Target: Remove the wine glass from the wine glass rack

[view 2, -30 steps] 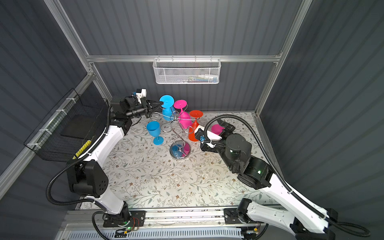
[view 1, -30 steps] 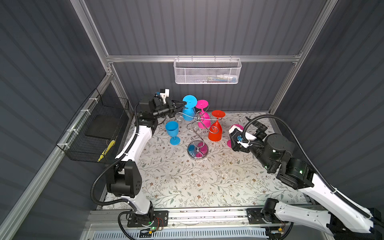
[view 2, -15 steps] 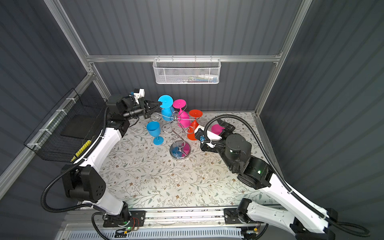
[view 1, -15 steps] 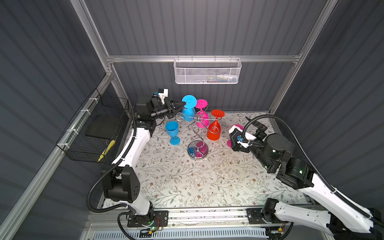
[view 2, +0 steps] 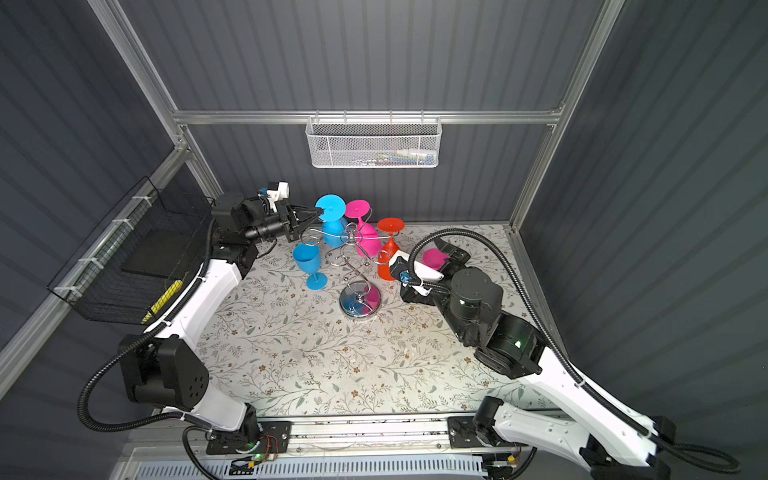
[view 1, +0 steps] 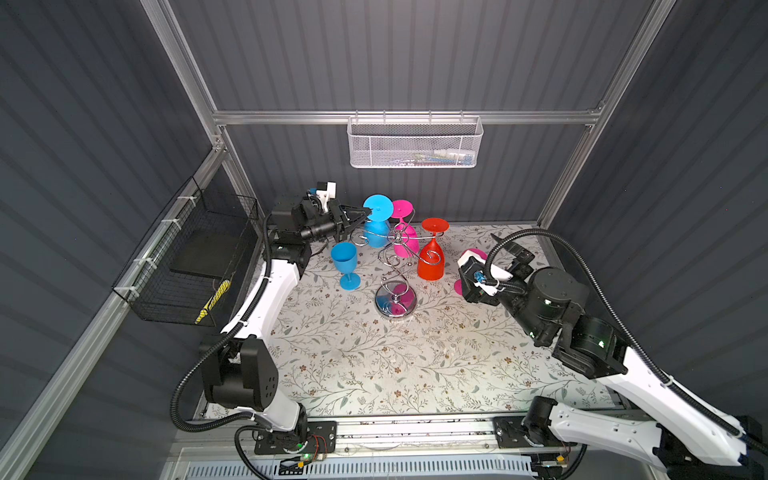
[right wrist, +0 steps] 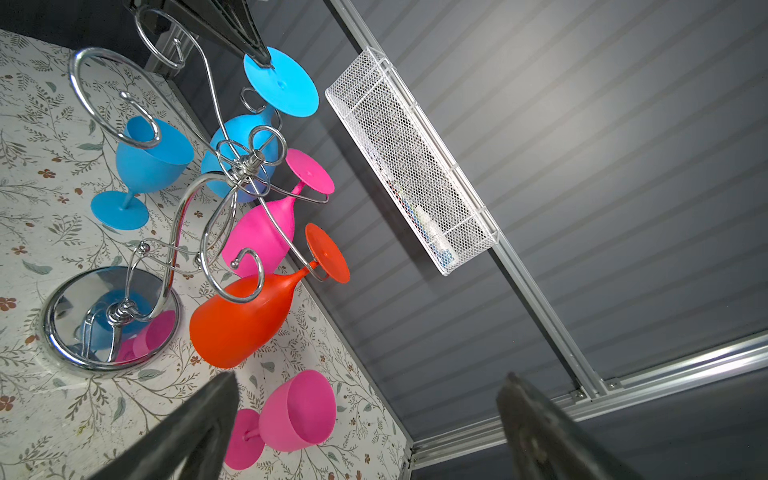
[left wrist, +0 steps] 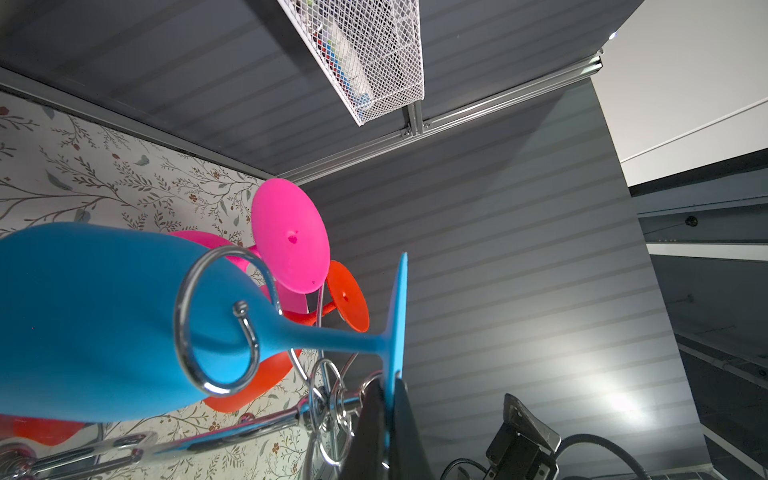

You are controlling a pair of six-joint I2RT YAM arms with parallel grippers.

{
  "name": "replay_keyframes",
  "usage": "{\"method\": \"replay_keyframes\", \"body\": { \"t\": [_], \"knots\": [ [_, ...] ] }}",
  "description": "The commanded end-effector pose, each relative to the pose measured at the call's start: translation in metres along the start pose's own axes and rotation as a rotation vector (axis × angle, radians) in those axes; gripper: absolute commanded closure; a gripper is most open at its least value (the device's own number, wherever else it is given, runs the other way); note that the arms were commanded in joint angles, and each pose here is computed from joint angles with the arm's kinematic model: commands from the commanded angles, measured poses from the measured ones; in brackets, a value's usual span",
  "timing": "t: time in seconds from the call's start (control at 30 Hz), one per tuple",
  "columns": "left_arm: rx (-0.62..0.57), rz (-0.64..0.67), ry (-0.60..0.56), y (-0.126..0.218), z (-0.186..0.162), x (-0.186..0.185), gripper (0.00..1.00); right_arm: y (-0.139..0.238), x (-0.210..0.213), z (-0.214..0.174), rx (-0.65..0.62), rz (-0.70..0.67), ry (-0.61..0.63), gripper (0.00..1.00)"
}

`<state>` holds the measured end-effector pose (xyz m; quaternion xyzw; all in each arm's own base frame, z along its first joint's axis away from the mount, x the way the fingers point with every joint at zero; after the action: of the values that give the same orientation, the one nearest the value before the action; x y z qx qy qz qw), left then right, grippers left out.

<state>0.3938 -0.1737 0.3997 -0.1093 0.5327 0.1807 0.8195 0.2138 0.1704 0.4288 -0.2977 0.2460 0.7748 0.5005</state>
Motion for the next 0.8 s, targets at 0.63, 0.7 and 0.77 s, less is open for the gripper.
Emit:
{"method": "replay_keyframes", "body": {
  "t": [0.63,0.7,0.77],
  "knots": [
    [-0.028,0.024,-0.007,0.035,-0.003,-0.008,1.0,0.003,0.0,-0.002,0.0,-0.005,-0.021,0.01],
    [-0.032,0.027,-0.004,0.038,-0.003,-0.008,1.0,0.003,0.0,-0.002,0.0,-0.005,-0.02,0.01],
    [-0.039,0.032,0.003,0.041,-0.003,-0.006,1.0,0.002,0.001,-0.002,0.001,-0.003,-0.019,0.01]
  ]
}}
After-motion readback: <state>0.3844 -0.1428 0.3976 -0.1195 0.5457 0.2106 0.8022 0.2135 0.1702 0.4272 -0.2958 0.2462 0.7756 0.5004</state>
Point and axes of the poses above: each gripper's point midway between its finger pads, its own y axis back along the fingers, its own x axis along the line the jaws close on, z = x × y, the point moved 4 cm from there along y, back along the fingers, and after that the axes turned 3 degrees about -y, right-handed, at the moved point
